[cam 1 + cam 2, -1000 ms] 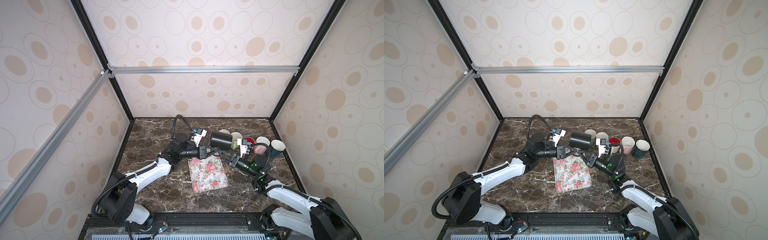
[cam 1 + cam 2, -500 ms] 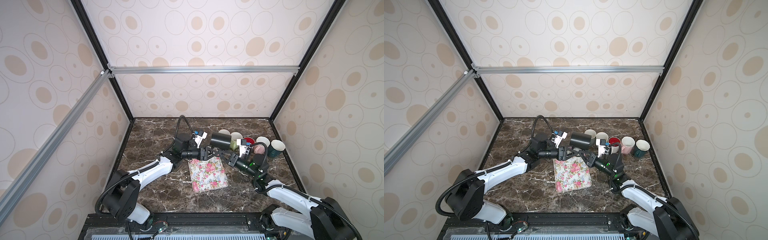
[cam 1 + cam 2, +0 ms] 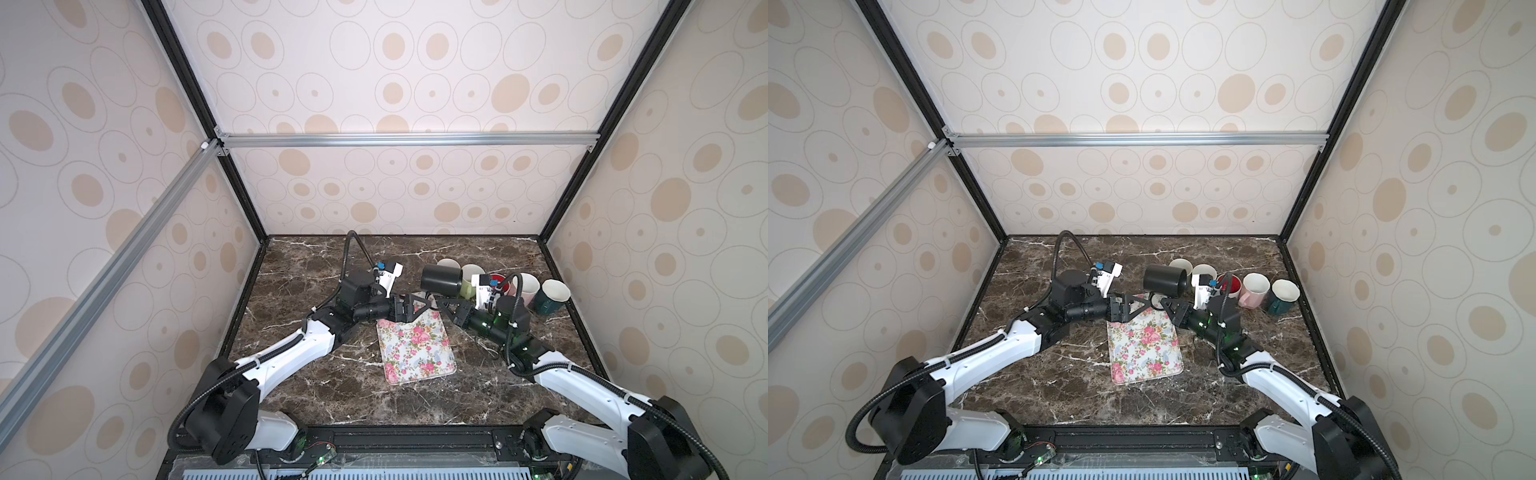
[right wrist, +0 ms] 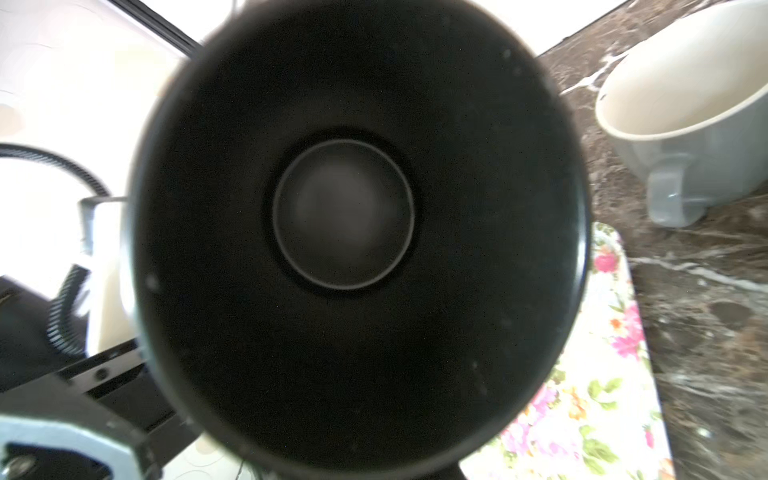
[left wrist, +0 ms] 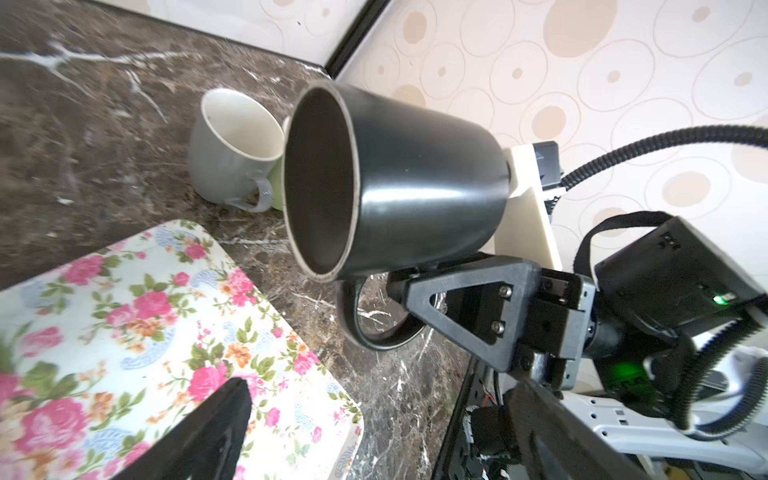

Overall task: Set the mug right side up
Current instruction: 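Carry the black mug toward the mug row while the left gripper releases and withdraws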

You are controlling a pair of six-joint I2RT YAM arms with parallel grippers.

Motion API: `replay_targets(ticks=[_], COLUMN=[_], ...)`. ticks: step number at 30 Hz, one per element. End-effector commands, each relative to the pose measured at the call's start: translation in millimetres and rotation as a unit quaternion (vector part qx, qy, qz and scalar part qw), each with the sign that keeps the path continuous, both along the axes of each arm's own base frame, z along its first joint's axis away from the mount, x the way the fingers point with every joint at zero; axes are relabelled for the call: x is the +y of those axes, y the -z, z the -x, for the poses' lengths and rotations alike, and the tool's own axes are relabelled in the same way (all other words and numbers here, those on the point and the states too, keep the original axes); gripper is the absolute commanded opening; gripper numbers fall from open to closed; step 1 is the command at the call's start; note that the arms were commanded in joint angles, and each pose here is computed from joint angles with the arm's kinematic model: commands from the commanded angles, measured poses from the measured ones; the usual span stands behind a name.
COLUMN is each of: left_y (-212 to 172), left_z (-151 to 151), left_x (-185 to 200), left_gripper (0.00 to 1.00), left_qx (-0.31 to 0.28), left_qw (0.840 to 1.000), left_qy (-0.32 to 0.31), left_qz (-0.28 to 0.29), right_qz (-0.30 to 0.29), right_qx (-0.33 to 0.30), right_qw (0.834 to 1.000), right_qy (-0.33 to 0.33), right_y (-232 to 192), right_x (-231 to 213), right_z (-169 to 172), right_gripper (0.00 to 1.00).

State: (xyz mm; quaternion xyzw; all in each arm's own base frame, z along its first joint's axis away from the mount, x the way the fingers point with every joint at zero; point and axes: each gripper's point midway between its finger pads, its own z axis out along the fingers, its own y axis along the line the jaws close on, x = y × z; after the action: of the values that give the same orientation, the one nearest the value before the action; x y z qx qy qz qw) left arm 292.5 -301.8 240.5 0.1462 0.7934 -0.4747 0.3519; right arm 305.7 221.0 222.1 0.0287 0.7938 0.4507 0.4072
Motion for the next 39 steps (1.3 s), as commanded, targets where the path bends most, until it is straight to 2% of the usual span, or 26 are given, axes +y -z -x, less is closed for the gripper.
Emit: replay_targets(ticks=[1,3,7,10,14,17,23,25,29,34,39], left_y=[14,23,37,43,41,40,44,47,51,55,53], left_z=[-12,-10,-3,1,12,17,26,28,31,31,31], left_x=[30,43,64,81,87,96,99,98,98,101,103], left_gripper=[0.98,0.98,0.98,0.98,0.98,0.98,0.98,0.98,0.99,0.98,0.98], left_qx=[-0.028,-0.032,-0.042,-0.052,-0.058,-0.062,-0.064,-0.061,-0.057,-0.057,-0.064], left_qw=[0.995,0.992,0.986,0.979,0.981,0.979,0.980,0.981,0.983,0.981,0.980], left_qy=[-0.077,-0.099,-0.130,-0.157,-0.165,-0.179,-0.173,-0.168,-0.163,-0.168,-0.175], left_qz=[-0.055,-0.068,-0.097,-0.116,-0.080,-0.077,-0.069,-0.068,-0.068,-0.072,-0.070], right_qz=[0.070,0.112,0.156,0.195,0.234,0.270,0.293,0.314,0.382,0.419,0.464], right_qx=[-0.038,-0.014,0.026,0.033,0.052,0.059,0.069,0.065,0.068,0.086,0.111], right_qw=[0.997,0.993,0.987,0.980,0.970,0.960,0.952,0.945,0.916,0.896,0.868], right_qy=[0.016,0.025,0.017,0.009,0.028,0.045,0.056,0.071,0.099,0.119,0.137], right_y=[-38,-35,-30,-25,-8,6,32,37,49,64,76], right_x=[-4,-5,7,20,27,33,59,62,61,57,46], right_z=[-13,-22,-42,-59,-86,-103,-138,-148,-166,-175,-175], right_gripper=[0.00,0.00,0.00,0.00,0.00,0.00,0.00,0.00,0.00,0.00,0.00])
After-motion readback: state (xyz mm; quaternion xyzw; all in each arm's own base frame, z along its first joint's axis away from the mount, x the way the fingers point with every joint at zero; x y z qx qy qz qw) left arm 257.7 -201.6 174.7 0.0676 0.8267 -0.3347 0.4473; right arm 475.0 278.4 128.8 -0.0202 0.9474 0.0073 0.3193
